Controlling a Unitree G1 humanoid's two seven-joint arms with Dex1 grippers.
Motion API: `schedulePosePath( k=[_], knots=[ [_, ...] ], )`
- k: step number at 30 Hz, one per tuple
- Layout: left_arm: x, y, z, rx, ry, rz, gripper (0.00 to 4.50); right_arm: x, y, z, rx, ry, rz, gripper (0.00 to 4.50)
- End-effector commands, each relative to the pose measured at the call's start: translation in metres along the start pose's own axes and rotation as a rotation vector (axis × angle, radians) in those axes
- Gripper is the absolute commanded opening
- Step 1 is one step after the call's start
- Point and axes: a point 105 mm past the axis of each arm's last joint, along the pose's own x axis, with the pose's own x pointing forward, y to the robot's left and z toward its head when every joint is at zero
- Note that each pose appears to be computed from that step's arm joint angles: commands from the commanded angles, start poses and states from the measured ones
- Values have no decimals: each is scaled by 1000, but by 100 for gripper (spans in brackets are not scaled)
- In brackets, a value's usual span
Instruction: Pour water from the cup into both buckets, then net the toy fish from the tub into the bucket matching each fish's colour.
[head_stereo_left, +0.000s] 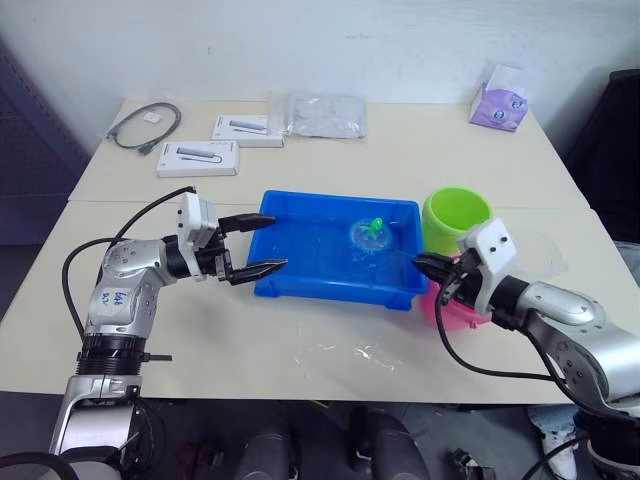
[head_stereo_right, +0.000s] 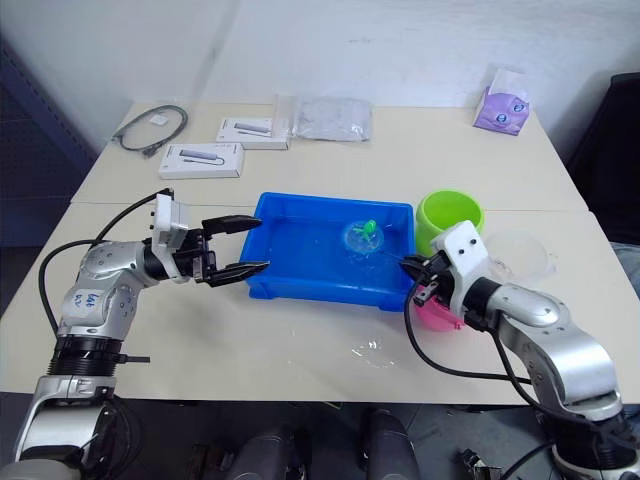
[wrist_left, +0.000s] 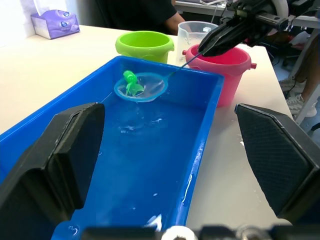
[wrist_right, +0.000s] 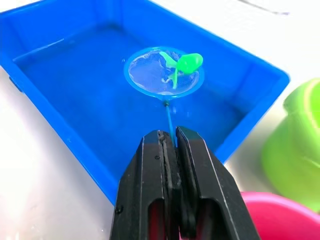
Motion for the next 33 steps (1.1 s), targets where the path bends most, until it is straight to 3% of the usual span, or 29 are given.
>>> schedulePosePath(
  k=[1, 5, 16, 23, 33],
  knots=[
    [2, 4, 11, 42, -28, -6, 447, -20, 3, 28, -64, -108, 31, 0],
    [7, 10, 20, 6, -93, 2, 447, -39, -21, 32, -66, -109, -42, 0],
    [26, 5, 23, 9, -88, -43, 447, -65, -79, 26, -166, -100, -230, 0],
    [31, 1, 22, 12, -87, -54, 447, -68, -114, 13, -396, -38, -367, 0],
    [31, 3, 21, 19, -90, -27, 447, -80, -132, -3, -852, 74, -425, 0]
  ],
)
